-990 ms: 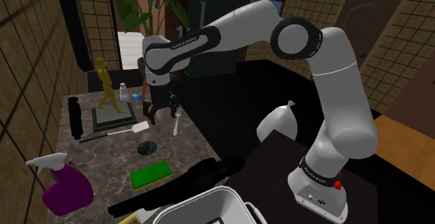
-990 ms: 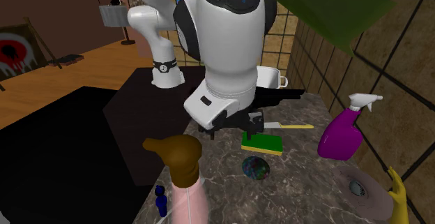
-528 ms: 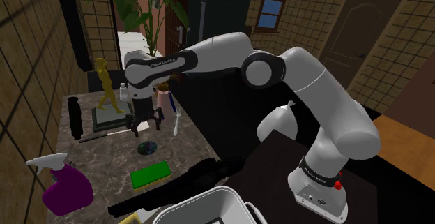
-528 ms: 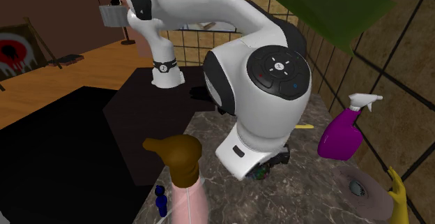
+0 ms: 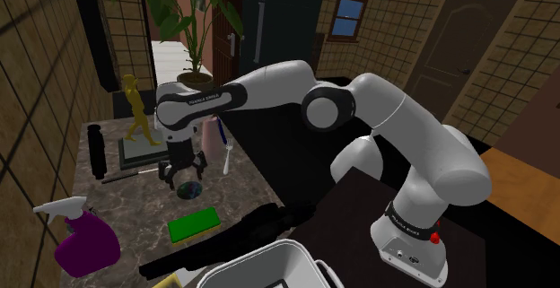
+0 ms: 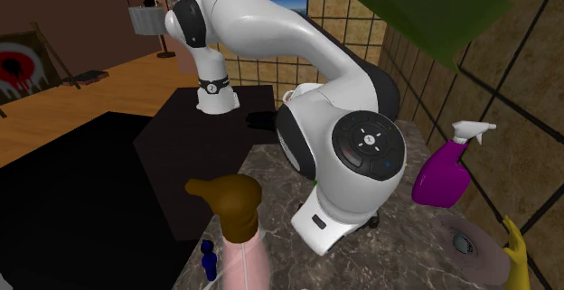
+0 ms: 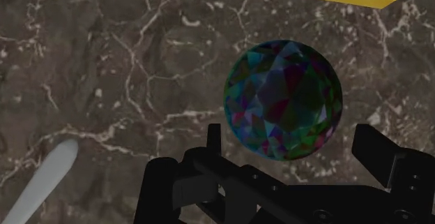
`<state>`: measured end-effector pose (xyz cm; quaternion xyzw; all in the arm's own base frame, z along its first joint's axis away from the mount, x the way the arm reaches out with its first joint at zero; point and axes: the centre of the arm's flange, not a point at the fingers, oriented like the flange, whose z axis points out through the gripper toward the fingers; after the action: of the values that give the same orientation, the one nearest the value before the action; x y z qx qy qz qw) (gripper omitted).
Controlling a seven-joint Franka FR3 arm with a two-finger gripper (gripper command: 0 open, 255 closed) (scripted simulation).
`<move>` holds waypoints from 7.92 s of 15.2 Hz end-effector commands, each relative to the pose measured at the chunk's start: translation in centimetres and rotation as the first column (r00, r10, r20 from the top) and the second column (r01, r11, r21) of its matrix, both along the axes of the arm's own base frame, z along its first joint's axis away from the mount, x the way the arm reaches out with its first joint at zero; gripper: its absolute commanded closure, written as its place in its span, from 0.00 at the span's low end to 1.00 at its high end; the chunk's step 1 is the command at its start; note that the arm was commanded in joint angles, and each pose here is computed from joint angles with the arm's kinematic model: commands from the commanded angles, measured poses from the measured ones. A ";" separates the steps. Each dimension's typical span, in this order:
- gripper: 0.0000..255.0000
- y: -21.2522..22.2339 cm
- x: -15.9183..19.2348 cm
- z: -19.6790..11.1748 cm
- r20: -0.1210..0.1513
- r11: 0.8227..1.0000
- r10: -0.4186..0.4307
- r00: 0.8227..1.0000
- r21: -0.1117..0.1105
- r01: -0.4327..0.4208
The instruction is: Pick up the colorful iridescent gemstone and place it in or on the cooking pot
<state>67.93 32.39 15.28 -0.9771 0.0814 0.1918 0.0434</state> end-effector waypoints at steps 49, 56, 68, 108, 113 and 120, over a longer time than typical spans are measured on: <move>1.00 -1.7 -8.2 -1.3 0.255 0.973 0.119 0.960 0.163 -0.164; 1.00 -1.7 -8.2 2.4 0.255 0.973 0.119 0.960 0.163 -0.164; 1.00 -1.7 -8.2 8.7 0.255 0.973 0.119 0.960 0.163 -0.164; 1.00 5.0 -35.1 18.9 0.255 0.973 0.119 0.960 0.163 -0.164; 1.00 6.6 -41.5 19.0 0.255 0.973 0.119 0.960 0.163 -0.164; 1.00 8.6 -49.8 18.5 0.255 0.973 0.119 0.960 0.163 -0.164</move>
<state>18.88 41.07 34.12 -0.9884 -0.0138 0.0801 0.1284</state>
